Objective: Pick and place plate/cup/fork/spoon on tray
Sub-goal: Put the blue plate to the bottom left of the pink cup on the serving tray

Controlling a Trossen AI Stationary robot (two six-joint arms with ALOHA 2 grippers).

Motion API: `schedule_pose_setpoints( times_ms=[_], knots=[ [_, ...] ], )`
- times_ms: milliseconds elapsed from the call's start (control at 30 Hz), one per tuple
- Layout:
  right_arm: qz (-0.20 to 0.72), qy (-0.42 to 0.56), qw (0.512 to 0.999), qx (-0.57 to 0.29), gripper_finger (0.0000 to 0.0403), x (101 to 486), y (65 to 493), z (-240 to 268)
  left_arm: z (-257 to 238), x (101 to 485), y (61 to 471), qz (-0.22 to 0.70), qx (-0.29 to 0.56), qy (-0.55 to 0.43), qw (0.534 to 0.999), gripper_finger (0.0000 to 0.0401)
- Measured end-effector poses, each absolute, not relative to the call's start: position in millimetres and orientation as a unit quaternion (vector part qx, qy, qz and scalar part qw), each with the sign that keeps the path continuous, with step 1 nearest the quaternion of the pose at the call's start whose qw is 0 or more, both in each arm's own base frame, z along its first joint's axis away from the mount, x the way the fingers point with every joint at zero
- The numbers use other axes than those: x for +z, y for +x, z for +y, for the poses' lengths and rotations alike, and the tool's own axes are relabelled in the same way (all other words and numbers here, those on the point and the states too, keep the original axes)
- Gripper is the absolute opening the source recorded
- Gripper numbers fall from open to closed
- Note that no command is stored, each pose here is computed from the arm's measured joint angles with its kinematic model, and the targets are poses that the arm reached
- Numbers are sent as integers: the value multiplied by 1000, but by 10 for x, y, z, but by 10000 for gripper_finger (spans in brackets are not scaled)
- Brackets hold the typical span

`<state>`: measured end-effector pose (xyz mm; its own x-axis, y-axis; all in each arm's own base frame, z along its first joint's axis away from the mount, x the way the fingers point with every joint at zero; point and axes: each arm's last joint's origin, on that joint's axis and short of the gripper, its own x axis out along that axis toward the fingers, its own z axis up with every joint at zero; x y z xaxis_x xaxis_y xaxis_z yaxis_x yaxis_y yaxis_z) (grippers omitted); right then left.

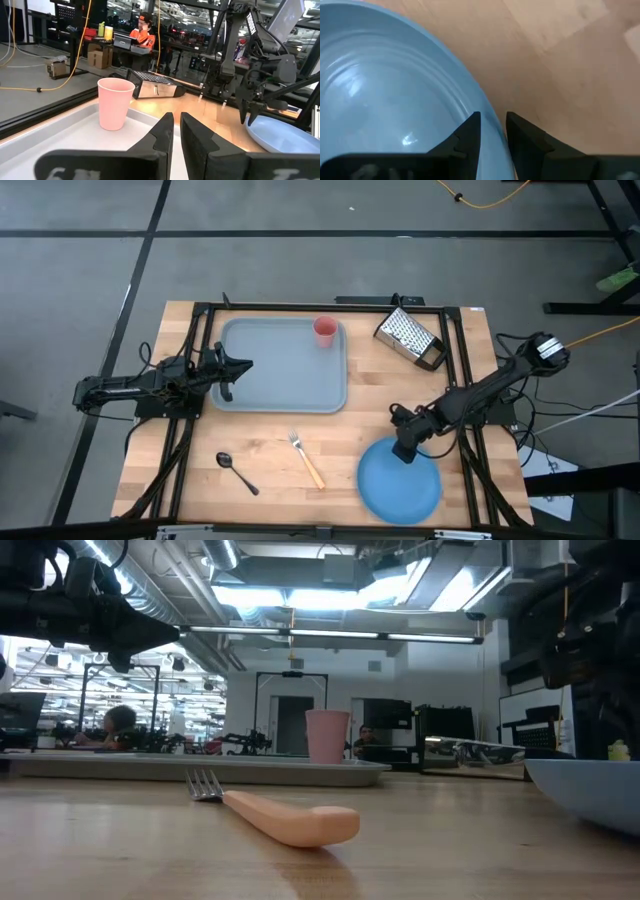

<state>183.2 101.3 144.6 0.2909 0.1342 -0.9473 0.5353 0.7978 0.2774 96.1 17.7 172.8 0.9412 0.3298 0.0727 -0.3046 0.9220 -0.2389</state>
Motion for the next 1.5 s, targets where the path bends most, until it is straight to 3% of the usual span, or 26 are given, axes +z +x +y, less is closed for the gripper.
schedule_pose_setpoints(
  times_ms=[167,367,700,867,1033,1500],
  knots=[
    [565,299,759,-124,70,1393,1917,1056,177,1728,961,-56,162,-113,979,27],
    [526,302,782,-146,11,1406,1981,1037,177,1728,961,-56,162,-113,979,28],
    [448,302,828,-150,6,1816,2158,1002,177,1728,961,-56,162,-113,979,27],
    [318,325,875,-164,6,2217,2340,931,177,1729,961,-56,162,-113,979,28],
    [239,350,877,-227,6,2384,2588,660,177,1729,961,-56,162,-113,979,27],
    [358,401,801,-266,6,2194,3547,-234,177,1728,961,-56,162,-113,979,28]
  ],
)
